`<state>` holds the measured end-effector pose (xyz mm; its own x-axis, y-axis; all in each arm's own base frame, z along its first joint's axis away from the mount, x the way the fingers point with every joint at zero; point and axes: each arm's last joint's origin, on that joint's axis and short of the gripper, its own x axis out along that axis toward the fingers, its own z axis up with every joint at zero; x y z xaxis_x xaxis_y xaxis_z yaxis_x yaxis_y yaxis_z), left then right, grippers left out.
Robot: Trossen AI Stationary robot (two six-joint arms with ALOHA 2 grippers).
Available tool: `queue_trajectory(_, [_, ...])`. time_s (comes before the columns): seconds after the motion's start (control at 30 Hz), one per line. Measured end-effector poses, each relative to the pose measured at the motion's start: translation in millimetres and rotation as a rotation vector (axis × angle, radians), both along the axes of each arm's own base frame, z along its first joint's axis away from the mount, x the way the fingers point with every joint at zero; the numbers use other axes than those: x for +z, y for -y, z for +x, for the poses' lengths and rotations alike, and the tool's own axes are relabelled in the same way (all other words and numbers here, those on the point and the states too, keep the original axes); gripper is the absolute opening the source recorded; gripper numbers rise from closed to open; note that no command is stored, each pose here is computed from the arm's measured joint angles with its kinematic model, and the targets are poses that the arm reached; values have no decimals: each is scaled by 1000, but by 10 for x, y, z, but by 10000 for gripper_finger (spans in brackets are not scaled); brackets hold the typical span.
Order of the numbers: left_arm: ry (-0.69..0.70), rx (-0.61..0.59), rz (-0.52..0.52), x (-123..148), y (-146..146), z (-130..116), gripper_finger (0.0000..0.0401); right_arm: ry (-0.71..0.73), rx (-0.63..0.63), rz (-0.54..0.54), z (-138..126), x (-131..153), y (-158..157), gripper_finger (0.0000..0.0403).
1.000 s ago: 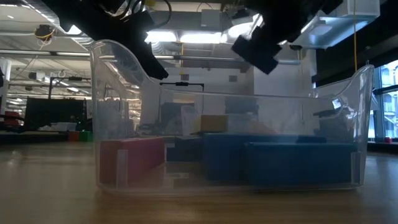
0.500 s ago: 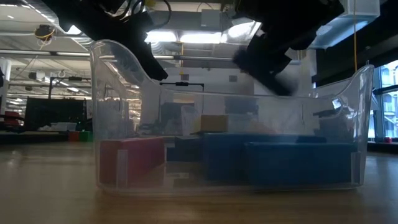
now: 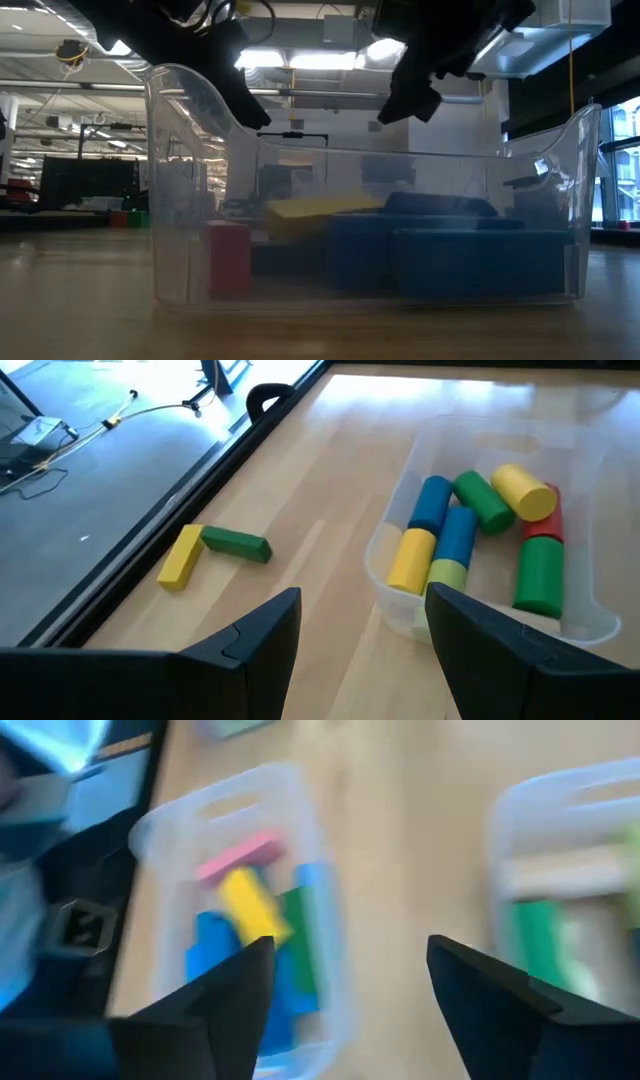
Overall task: Sort blocks by size
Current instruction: Put the green rectangular block into the bottom right transparent bin
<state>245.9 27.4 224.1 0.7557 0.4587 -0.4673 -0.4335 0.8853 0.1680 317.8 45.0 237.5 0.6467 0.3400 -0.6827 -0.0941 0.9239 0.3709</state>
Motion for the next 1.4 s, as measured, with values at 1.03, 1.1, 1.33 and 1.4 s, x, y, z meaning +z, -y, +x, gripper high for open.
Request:
queue_trajectory(1.03, [19,3,5,19,-14,9,210,111,-950,-276,449,-761,2074,237])
queue_trajectory(1.1, [33,3,6,31,-14,16,210,100,-952,-273,480,-825,2127,237])
queue_trajectory(1.33, [35,9,2,30,-24,14,210,91,-947,-266,621,-918,2245,237])
queue_trajectory(1.4, [40,14,2,34,-35,15,210,50,-943,-267,676,-966,2270,237])
